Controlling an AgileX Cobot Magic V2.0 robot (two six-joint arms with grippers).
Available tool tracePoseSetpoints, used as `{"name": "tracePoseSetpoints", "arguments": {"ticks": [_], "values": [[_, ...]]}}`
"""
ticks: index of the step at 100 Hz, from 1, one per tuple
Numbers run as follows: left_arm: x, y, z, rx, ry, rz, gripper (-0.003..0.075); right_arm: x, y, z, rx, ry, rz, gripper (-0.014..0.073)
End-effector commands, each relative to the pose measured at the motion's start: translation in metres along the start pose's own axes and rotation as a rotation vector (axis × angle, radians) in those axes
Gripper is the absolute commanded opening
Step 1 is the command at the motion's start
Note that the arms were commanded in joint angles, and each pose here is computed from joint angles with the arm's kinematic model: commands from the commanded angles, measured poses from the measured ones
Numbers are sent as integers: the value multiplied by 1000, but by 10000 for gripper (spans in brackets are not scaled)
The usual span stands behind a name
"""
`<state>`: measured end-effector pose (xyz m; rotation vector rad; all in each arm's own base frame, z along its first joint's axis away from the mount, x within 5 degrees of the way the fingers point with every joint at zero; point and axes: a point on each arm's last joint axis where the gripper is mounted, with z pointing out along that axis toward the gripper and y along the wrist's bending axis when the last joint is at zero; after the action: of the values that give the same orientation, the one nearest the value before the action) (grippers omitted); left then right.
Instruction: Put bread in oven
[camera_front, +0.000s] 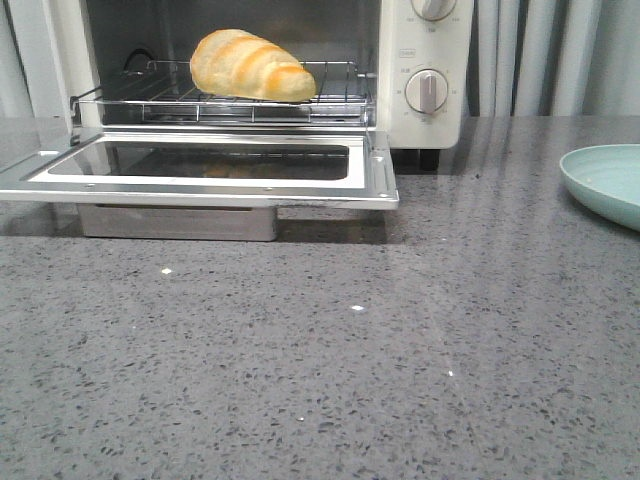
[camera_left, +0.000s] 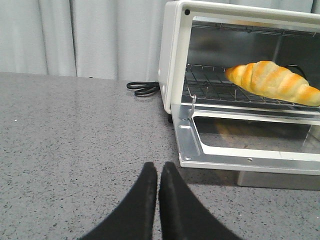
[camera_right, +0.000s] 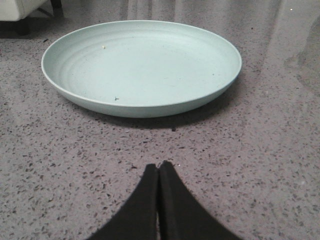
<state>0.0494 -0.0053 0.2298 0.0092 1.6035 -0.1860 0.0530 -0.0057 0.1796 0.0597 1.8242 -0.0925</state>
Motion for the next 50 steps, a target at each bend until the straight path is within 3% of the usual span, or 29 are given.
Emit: {"name": "tracePoseSetpoints", "arguments": {"ticks": [1,36,50], "values": [[-16,-3,-6,23,-126,-8,-21,6,0,2,8,-8,-10,-68],[-16,-3,-6,23,-126,-8,-21,6,0,2,8,-8,-10,-68],[-16,1,-6,-36,-121,230,-21,6,0,2,8,-8,-10,-68]]}}
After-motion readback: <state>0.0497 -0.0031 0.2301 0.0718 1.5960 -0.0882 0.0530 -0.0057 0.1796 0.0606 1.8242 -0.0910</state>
